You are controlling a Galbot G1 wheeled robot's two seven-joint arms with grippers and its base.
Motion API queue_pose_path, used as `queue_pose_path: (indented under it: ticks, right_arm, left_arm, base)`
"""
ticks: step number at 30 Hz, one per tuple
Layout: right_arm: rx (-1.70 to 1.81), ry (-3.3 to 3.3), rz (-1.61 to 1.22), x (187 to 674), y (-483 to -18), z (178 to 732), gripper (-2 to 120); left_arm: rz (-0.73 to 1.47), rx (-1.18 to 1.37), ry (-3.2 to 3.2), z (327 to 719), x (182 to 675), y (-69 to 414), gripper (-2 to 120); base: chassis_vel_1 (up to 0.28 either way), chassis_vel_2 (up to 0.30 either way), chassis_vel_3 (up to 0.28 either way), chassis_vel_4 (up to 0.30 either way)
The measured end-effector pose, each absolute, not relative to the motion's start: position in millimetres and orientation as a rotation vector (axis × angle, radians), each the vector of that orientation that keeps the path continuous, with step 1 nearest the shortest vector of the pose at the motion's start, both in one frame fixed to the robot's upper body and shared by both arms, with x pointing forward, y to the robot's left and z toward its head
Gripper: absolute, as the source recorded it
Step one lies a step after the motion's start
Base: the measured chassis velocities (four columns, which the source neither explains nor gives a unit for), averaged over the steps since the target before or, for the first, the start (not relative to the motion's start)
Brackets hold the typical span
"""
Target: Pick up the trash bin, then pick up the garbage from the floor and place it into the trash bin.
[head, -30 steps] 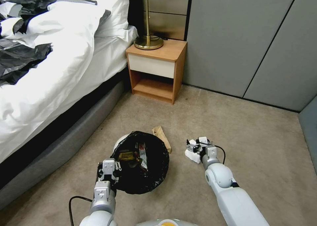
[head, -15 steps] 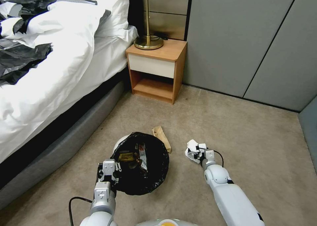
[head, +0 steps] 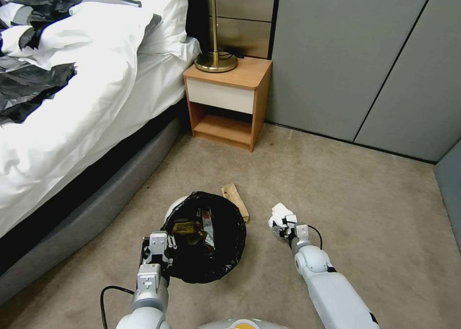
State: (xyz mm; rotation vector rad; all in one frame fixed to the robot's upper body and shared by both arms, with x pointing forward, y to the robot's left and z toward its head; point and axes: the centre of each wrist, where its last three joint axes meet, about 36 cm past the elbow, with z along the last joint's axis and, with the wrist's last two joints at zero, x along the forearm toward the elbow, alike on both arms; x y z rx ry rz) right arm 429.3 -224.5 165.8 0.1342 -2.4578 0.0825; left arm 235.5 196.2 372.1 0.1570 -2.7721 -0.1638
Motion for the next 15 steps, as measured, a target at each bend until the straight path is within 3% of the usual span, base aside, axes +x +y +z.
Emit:
queue_pose_path:
  ticks: [15]
  right_arm:
    - [0.125,-2.474,0.087,426.5,-228.9,162.8,10]
  left_arm:
    - [-0.161,0.156,-2.771,371.9,233.1,196.0,1]
  base:
    - [0.0,0.0,0.0,0.0]
